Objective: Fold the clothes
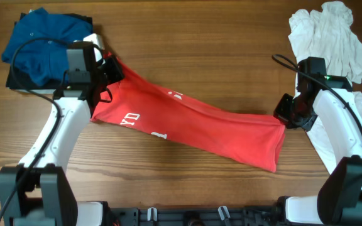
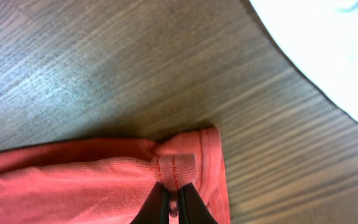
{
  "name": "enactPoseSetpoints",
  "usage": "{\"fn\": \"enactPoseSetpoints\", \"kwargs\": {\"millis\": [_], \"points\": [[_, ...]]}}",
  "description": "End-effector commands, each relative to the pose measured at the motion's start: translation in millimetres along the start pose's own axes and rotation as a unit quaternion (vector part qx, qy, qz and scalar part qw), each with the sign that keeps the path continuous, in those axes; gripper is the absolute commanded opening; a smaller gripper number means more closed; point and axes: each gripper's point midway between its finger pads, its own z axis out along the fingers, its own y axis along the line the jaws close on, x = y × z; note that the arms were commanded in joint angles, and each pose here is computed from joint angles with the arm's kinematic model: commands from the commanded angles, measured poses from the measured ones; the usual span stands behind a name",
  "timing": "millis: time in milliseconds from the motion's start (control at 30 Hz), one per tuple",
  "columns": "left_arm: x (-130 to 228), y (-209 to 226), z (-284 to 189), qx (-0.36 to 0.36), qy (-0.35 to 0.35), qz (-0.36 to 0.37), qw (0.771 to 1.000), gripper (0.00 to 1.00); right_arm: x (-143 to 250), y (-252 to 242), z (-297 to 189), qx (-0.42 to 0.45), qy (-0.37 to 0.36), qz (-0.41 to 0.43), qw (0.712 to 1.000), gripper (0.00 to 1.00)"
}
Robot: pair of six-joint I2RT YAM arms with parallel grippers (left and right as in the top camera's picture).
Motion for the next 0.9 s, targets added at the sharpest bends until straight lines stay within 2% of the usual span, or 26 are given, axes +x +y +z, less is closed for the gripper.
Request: {"fn": "enactPoseSetpoints", "kwargs": {"millis": [0,300,333,400,433,467,500,600,733,800,867], "points": [[-3,4,11,-0.018,-0.006,0.011,1.000,0.04,-9,-1,7,0.010,-0.004,-0.012,1.000,0.04],[2,11,32,-0.022,-0.003,0.010,1.000,0.06,-15,2,37,0.022,0.018,-0.011,1.000,0.06],[3,11,33,-0.022,-0.002,0.010,1.000,0.10,-15,2,39,0.023,0.020,-0.011,0.999,0.18],[3,12,33,-0.024,-0.001,0.009,1.000,0.35,-16,2,41,0.023,0.021,-0.011,0.999,0.40],[2,12,33,-0.024,-0.003,0.010,1.000,0.50,-16,2,41,0.023,0.020,-0.011,0.999,0.55],[2,11,33,-0.024,-0.004,0.010,1.000,0.56,-16,3,41,0.021,0.020,-0.011,1.000,0.60],[1,12,33,-0.024,-0.007,0.010,1.000,0.69,-17,4,40,0.018,0.021,-0.011,1.000,0.65],[-5,10,31,-0.021,-0.016,0.011,1.000,0.82,-17,9,32,-0.008,0.034,-0.004,0.999,0.69],[-21,10,15,-0.019,-0.037,0.029,0.999,0.88,-15,11,9,-0.036,0.053,-0.011,0.998,0.73],[-27,11,1,-0.021,-0.045,0.028,0.998,0.94,-9,10,1,-0.044,0.062,-0.011,0.997,0.74],[-32,14,-17,-0.027,-0.049,0.022,0.998,0.97,3,12,-7,-0.057,0.079,-0.021,0.995,0.79]]}}
